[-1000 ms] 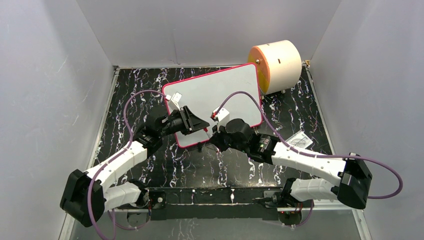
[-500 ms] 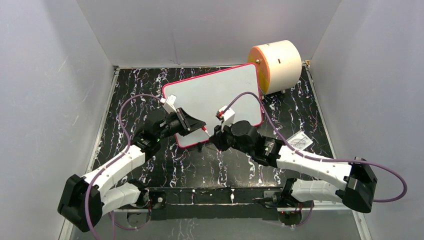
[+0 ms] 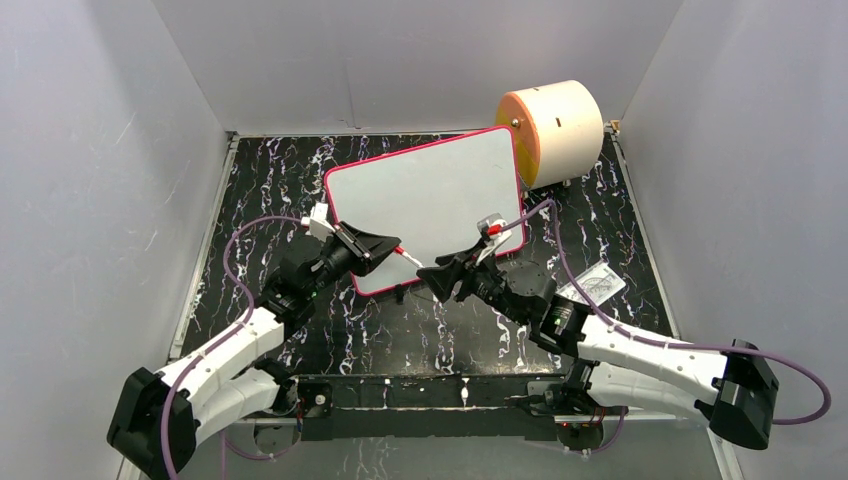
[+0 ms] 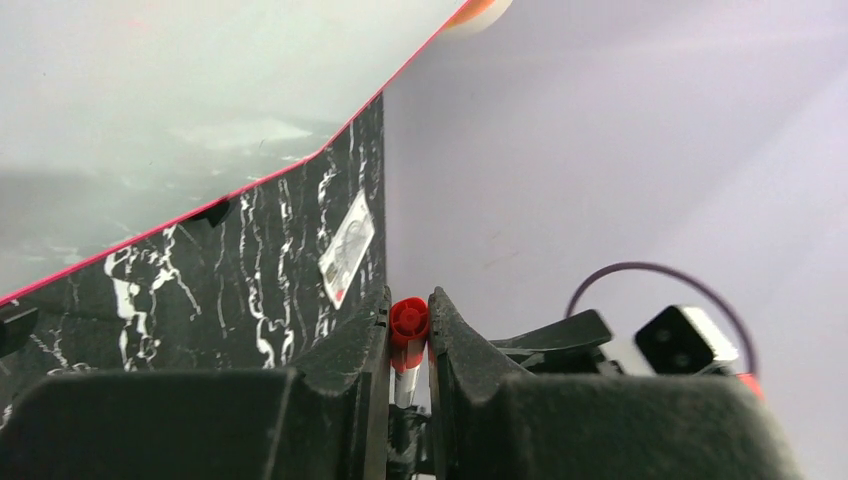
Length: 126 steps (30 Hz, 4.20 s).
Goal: Write a sentence on the whiteboard
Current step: Open the whiteboard marker at the center of the board, then place the pen cap at the center of the board.
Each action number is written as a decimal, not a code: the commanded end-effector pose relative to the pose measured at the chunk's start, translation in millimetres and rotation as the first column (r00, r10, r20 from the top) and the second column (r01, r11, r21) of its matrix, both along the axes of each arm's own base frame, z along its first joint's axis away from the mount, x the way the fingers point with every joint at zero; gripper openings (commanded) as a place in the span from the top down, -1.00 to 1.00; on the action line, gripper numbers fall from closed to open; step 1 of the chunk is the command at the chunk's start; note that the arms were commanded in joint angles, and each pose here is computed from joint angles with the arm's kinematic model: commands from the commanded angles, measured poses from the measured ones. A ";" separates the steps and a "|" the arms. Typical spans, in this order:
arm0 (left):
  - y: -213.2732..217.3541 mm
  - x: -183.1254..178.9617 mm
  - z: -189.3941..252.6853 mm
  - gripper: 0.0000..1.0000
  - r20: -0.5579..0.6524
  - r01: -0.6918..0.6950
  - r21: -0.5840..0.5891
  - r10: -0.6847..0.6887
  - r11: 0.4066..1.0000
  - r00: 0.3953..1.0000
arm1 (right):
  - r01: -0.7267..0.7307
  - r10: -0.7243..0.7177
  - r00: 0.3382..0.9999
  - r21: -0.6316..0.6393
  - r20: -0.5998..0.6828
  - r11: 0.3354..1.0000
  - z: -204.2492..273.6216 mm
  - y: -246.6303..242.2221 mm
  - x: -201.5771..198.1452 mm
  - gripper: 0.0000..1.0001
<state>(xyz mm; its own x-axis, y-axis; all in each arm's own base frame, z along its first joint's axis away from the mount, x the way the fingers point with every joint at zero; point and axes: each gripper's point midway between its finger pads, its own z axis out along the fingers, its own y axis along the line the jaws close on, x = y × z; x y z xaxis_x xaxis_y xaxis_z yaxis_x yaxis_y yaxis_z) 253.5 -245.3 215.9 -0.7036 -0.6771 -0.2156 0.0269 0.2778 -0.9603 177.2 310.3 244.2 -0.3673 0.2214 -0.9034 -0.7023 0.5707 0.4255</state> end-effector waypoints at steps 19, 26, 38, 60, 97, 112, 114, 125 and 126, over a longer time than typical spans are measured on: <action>-2.2 11.6 41.4 1.00 -0.035 -0.063 -0.239 0.056 0.969 0.998 | 0.072 -0.040 0.995 0.359 -0.095 0.931 33.5 -3.1 27.3 -0.28; -6.2 11.1 40.1 1.00 -0.052 -0.046 -0.245 0.034 0.968 0.998 | 0.005 0.039 0.994 0.401 -0.102 0.916 40.9 -0.9 31.3 -0.17; -7.2 14.0 43.3 1.00 -0.043 -0.048 -0.251 0.038 0.967 0.998 | -0.055 0.120 0.982 0.393 -0.144 0.918 32.5 12.6 26.2 -0.13; -7.1 14.9 38.8 1.00 -0.052 -0.055 -0.245 0.043 0.968 0.998 | -0.033 0.108 0.981 0.416 -0.158 0.909 32.8 12.0 29.6 0.38; 28.0 27.9 36.0 1.00 -0.028 -0.252 -0.265 0.253 0.931 0.967 | -0.166 0.225 0.957 0.293 -0.181 0.942 -14.5 5.3 -6.7 1.00; 36.3 17.6 13.9 1.00 0.020 -0.250 -0.134 0.254 0.959 0.967 | -0.108 0.142 0.975 0.193 -0.172 0.975 -33.5 -24.2 -13.3 1.00; 33.4 13.5 11.5 1.00 0.051 -0.213 -0.048 0.215 0.976 0.975 | -0.080 0.109 0.981 0.181 -0.158 0.980 -31.8 -29.5 -9.9 1.00; 3.3 -23.1 -47.1 1.00 0.043 0.182 0.366 -0.212 0.913 0.976 | 0.076 -0.074 0.997 0.092 -0.021 0.993 -16.0 -61.0 11.2 1.00; -2.3 -27.6 -54.0 1.00 0.027 0.224 0.380 -0.253 0.897 0.967 | 0.086 -0.086 0.996 0.086 -0.007 0.993 -13.9 -63.6 12.3 1.00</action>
